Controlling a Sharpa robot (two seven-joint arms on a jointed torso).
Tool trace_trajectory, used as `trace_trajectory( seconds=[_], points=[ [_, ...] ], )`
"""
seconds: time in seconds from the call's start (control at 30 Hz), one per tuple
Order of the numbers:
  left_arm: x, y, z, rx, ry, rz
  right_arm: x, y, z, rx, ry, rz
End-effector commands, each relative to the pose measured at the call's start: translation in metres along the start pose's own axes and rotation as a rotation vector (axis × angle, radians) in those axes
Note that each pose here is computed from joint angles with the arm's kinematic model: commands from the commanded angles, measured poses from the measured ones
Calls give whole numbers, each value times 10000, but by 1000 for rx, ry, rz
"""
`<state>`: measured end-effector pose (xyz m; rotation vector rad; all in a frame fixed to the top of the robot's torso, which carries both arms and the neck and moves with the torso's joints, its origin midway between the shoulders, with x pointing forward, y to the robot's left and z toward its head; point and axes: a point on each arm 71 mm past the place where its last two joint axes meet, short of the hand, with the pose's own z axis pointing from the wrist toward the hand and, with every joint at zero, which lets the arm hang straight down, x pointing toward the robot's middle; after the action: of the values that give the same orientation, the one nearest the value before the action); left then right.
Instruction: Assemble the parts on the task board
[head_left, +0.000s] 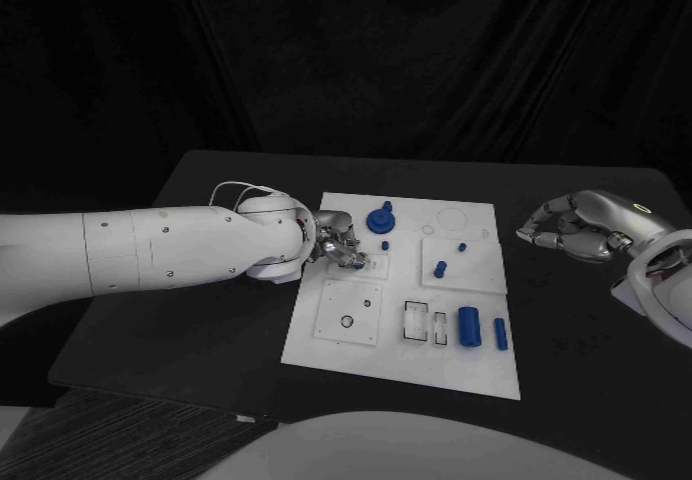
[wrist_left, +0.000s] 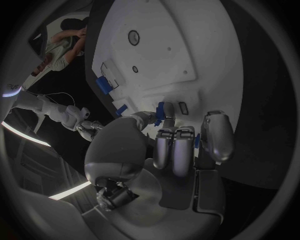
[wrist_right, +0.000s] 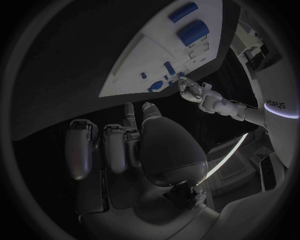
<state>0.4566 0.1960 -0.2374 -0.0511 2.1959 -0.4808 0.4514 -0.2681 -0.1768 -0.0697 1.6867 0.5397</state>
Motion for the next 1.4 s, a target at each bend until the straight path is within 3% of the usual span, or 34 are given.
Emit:
trace_trajectory(
  seconds=[0.03,0.43,0.9,1.4],
  points=[
    [-24,-21,-13,27,-46,-25,3,-14,-6,10,-5,-1],
    [-63,-83,-35,78,-137,-4,7,-17,-6,11,-6,0],
    [92,-23,3,62,-145,-6,22,-24,-11,11,-7,2],
    [116,-21,-9,111,-259,14,31,-31,-19,12,-8,3]
  ],
)
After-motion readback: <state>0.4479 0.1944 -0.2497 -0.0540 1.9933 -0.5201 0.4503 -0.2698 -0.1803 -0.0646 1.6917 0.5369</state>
